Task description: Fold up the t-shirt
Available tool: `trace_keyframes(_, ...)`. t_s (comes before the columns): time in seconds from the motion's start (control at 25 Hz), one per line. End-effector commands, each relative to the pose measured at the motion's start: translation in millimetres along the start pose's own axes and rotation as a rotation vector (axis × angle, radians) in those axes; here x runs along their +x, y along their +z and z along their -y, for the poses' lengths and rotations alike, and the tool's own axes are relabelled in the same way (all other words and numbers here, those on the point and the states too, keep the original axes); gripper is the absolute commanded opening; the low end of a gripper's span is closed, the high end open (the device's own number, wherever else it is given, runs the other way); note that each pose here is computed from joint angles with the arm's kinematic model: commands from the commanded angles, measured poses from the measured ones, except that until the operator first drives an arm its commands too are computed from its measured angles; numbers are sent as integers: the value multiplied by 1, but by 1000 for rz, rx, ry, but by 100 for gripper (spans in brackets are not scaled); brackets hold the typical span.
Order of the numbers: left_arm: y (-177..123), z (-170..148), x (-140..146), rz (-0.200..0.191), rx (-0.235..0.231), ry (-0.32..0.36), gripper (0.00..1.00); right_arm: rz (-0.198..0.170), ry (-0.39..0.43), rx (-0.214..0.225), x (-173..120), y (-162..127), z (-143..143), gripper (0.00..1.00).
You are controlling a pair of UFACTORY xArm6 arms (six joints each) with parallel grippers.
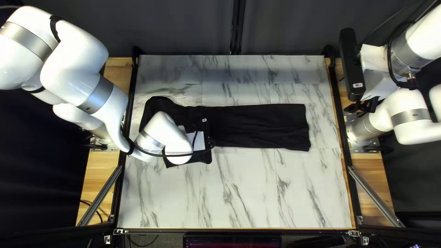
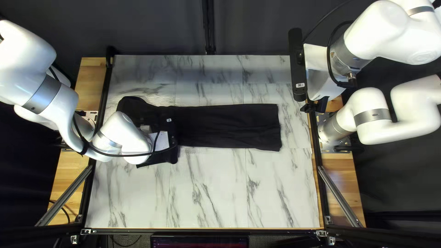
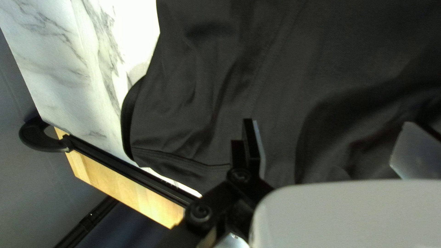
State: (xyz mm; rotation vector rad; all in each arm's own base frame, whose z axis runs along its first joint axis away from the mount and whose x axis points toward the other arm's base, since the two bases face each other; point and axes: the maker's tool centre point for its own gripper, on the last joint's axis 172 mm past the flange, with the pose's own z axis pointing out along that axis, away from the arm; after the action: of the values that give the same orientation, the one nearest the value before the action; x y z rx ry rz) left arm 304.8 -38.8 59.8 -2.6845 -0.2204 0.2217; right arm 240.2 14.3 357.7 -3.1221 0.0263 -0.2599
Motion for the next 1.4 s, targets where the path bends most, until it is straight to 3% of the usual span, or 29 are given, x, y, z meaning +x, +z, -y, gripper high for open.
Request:
trace_keyframes(0.04,4,1,-2,5,-1,9,79,0,0,0,0,0,0,100)
trace_keyframes(0.32,12,-1,-15,36,1,37,51,0,0,0,0,0,0,100)
trace_keyframes(0.36,14,-1,-17,42,0,42,5,0,0,0,0,0,0,100)
trace_keyframes(0.44,15,0,-18,50,-2,49,0,0,0,0,0,0,0,100)
trace_keyframes(0.84,-3,-4,-29,73,13,59,0,0,0,0,0,0,0,100)
trace_keyframes(1.4,-26,28,-23,86,-3,59,1,0,0,0,0,0,0,100)
